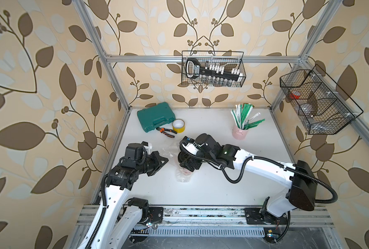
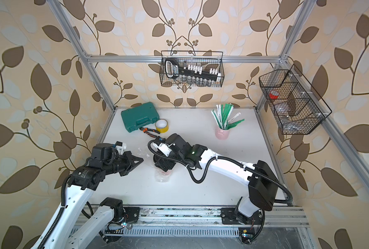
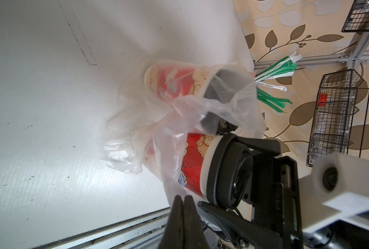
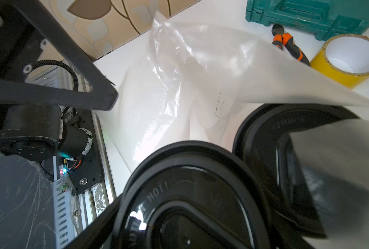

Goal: Pack milk tea into plastic carrier bags
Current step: Adjust the plastic carrier bag at the center of the board.

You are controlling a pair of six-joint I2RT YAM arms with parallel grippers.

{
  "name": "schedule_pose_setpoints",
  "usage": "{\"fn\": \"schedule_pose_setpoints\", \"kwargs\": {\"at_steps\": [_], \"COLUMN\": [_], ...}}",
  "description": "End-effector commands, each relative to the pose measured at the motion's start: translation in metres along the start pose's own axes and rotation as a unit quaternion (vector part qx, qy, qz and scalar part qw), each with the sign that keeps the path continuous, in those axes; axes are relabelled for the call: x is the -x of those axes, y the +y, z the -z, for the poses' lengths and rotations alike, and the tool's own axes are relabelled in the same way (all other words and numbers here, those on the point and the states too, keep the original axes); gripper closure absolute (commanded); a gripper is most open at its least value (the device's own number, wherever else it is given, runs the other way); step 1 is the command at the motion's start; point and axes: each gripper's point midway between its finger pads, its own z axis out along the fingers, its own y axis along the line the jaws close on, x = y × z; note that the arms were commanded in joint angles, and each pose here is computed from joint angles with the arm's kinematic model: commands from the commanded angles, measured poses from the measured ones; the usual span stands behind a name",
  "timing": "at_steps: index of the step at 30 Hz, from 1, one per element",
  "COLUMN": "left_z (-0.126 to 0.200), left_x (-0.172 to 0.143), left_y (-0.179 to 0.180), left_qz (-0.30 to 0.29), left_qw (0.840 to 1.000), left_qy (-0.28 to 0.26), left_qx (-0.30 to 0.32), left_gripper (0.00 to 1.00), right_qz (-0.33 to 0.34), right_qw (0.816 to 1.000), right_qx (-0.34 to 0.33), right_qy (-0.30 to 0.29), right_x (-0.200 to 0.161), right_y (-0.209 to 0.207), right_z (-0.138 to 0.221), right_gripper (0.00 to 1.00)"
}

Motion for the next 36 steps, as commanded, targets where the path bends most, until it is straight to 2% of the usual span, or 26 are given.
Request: {"fn": "schedule_pose_setpoints", "kwargs": {"at_steps": [1, 2, 3, 4, 5, 6, 10, 15, 17, 20, 21, 25, 26, 30, 33, 36], "left_z": [0.006, 0.005, 0.004, 0.004, 0.005, 0.007, 0.031, 0.058, 0.056, 0.027, 0.015, -0.015, -0.020, -0.052, -0.065, -0.070], "left_x": [0.003, 0.002, 0.000, -0.002, -0.004, -0.004, -0.001, 0.000, -0.002, -0.008, -0.009, -0.009, -0.008, -0.007, -0.004, 0.002], "left_y": [-0.009, -0.008, -0.006, -0.003, 0.002, 0.007, 0.026, 0.062, 0.074, 0.079, 0.080, 0.084, 0.082, 0.070, 0.064, 0.062], "left_qz": [-0.008, -0.008, -0.007, -0.006, -0.006, -0.008, -0.019, 0.008, 0.028, 0.048, 0.069, 0.098, 0.101, 0.124, 0.135, 0.139], "left_qw": [1.000, 1.000, 1.000, 1.000, 1.000, 1.000, 0.995, 0.980, 0.976, 0.982, 0.983, 0.986, 0.987, 0.991, 0.990, 0.989], "left_qy": [-0.008, -0.005, 0.000, 0.004, 0.004, 0.000, -0.048, -0.109, -0.108, -0.058, -0.046, -0.020, -0.018, 0.018, 0.037, 0.032], "left_qx": [-0.013, -0.011, -0.007, -0.001, 0.008, 0.021, 0.085, 0.168, 0.187, 0.176, 0.166, 0.136, 0.124, 0.053, 0.031, 0.028], "left_gripper": [1.00, 1.00, 0.93, 0.68, 0.32, 0.02, 0.01, 0.01, 0.01, 0.01, 0.09, 0.56, 0.59, 0.54, 0.46, 0.37], "right_qz": [0.013, 0.013, 0.012, 0.012, 0.012, 0.012, 0.009, 0.007, 0.005, 0.005, 0.005, 0.004, 0.004, 0.004, 0.004, 0.004], "right_qw": [1.000, 1.000, 1.000, 1.000, 1.000, 1.000, 1.000, 1.000, 1.000, 1.000, 1.000, 1.000, 1.000, 1.000, 1.000, 1.000], "right_qx": [0.014, 0.014, 0.016, 0.016, 0.017, 0.016, 0.016, 0.018, 0.017, 0.019, 0.020, 0.019, 0.020, 0.024, 0.025, 0.030], "right_qy": [-0.007, -0.007, -0.007, -0.008, -0.009, -0.008, -0.002, 0.002, 0.002, 0.001, 0.000, -0.002, -0.001, -0.007, -0.007, -0.009], "right_x": [-0.002, -0.001, 0.001, 0.002, 0.002, 0.002, -0.001, -0.005, -0.004, -0.004, -0.004, -0.005, -0.005, -0.004, -0.004, -0.004], "right_y": [0.004, 0.004, 0.005, 0.005, 0.005, 0.005, 0.004, 0.004, 0.003, 0.004, 0.004, 0.003, 0.003, 0.004, 0.004, 0.006], "right_z": [-0.009, -0.009, -0.010, -0.010, -0.010, -0.010, -0.014, -0.016, -0.016, -0.015, -0.014, -0.014, -0.015, -0.014, -0.015, -0.015], "right_gripper": [0.26, 0.26, 0.27, 0.27, 0.27, 0.27, 0.27, 0.27, 0.27, 0.27, 0.27, 0.27, 0.27, 0.27, 0.27, 0.27]}}
